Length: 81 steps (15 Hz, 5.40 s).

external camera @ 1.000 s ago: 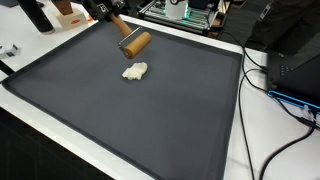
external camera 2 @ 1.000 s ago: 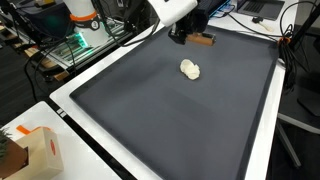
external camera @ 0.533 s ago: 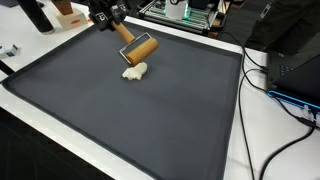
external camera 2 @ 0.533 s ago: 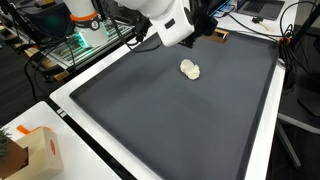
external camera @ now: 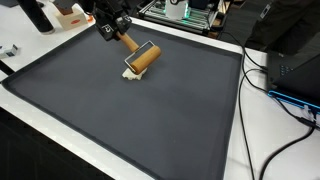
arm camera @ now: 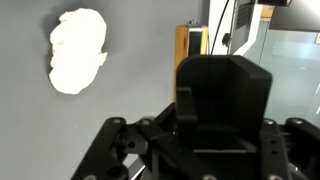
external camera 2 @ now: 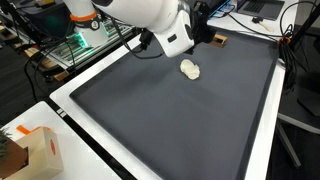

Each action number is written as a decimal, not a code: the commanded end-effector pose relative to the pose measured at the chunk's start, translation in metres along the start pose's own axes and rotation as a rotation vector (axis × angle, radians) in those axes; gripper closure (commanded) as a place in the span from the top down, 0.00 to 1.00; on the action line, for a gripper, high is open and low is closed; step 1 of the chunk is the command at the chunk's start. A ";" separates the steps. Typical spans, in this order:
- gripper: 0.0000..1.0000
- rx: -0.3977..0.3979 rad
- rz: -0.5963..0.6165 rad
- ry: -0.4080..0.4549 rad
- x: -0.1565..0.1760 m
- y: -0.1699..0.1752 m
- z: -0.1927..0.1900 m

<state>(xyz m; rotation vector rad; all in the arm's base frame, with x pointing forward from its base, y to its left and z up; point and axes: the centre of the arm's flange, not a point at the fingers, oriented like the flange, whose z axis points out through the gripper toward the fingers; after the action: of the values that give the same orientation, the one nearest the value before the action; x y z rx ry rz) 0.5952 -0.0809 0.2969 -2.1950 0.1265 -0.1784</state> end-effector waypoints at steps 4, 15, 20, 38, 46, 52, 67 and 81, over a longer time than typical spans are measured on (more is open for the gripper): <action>0.19 -0.032 0.022 0.032 -0.003 0.011 0.016; 0.19 -0.105 0.047 0.046 -0.002 0.021 0.031; 0.19 -0.152 0.105 0.068 -0.003 0.021 0.034; 0.19 -0.337 0.404 0.009 0.007 -0.020 -0.002; 0.19 -0.646 0.565 0.011 0.019 -0.061 -0.026; 0.19 -0.930 0.588 0.022 0.028 -0.086 -0.015; 0.19 -1.483 0.470 0.083 0.045 -0.089 0.062; 0.19 -1.719 0.344 0.100 0.037 -0.063 0.115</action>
<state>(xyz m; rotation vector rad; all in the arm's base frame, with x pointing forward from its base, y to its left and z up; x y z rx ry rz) 0.6500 0.0358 0.2844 -3.7093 1.0338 0.1224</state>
